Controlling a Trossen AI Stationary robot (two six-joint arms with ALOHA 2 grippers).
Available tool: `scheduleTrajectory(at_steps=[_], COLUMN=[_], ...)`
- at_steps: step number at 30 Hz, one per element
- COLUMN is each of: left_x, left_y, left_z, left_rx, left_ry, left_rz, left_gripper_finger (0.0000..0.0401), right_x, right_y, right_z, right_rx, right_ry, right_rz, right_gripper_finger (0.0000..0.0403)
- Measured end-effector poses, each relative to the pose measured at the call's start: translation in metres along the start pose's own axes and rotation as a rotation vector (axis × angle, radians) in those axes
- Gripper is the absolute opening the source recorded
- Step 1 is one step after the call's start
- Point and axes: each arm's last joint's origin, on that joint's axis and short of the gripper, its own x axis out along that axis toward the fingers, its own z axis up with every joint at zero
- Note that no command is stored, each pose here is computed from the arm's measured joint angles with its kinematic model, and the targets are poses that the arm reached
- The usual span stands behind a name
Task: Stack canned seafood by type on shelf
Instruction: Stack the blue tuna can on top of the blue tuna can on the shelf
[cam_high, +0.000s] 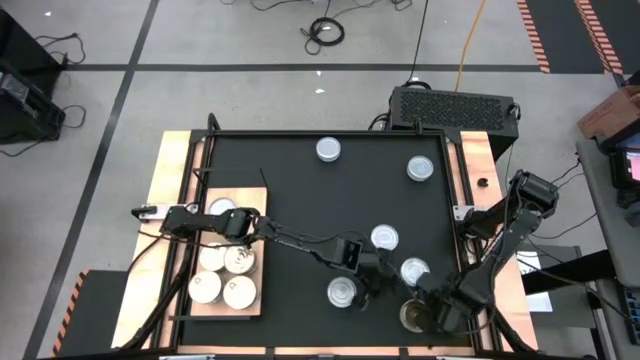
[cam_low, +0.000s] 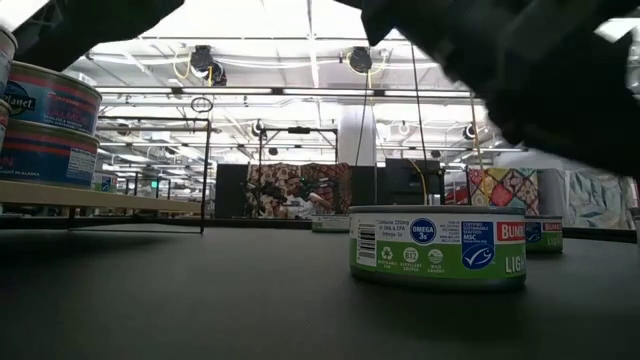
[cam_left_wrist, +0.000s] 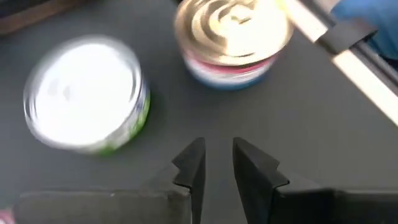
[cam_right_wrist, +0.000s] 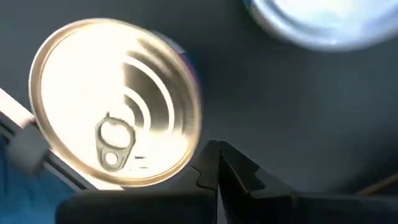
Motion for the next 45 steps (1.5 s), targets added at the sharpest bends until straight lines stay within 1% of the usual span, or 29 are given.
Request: scheduleTrajectory(at_steps=[2,6,9,13,16,20,26,33,35,37,39,45], left_x=[-0.001,-0.004,-0.005,-0.005,-0.004,-0.005,-0.004,-0.004,-0.004,-0.003,-0.003,-0.003], left_y=[0.006,0.014,0.017,0.017,0.016,0.017,0.017,0.013,0.012,0.012,0.010,0.009], left_z=[-0.007,-0.018,-0.019,-0.019,-0.018,-0.018,-0.018,-0.017,-0.017,-0.018,-0.018,-0.018], left_rx=[-0.047,-0.091,-0.097,-0.087,-0.073,-0.066,-0.057,-0.054,-0.055,-0.055,-0.055,-0.057], left_ry=[0.048,0.133,0.143,0.135,0.128,0.127,0.122,0.124,0.131,0.137,0.142,0.146], left_rz=[-0.017,-0.029,-0.029,-0.028,-0.032,-0.032,-0.031,-0.036,-0.038,-0.041,-0.043,-0.046], left_gripper_finger=[0.0093,0.0118,0.0139,0.0161,0.0166,0.0167,0.0167,0.0167,0.0167,0.0167,0.0167,0.0167], right_x=[-0.001,-0.001,-0.002,-0.008,-0.020,-0.030,-0.028,-0.027,-0.025,-0.021,-0.016,0.002], right_y=[0.002,-0.001,-0.003,-0.003,0.001,0.007,0.011,0.009,0.011,0.013,0.017,0.022], right_z=[0.008,0.020,0.023,0.022,0.017,0.003,-0.023,-0.047,-0.051,-0.056,-0.059,-0.065], right_rx=[-0.007,-0.022,-0.045,-0.062,-0.072,-0.071,-0.021,0.079,0.074,0.040,0.021,-0.003], right_ry=[-0.005,-0.016,-0.024,-0.037,-0.039,-0.024,-0.007,-0.058,-0.090,-0.119,-0.115,-0.093], right_rz=[0.004,-0.041,-0.066,-0.058,-0.046,-0.010,0.063,0.151,0.187,0.217,0.229,0.208], right_gripper_finger=[0.0000,0.0000,0.0000,0.0000,0.0000,0.0000,0.0000,0.0000,0.0000,0.0000,0.0000,0.0000])
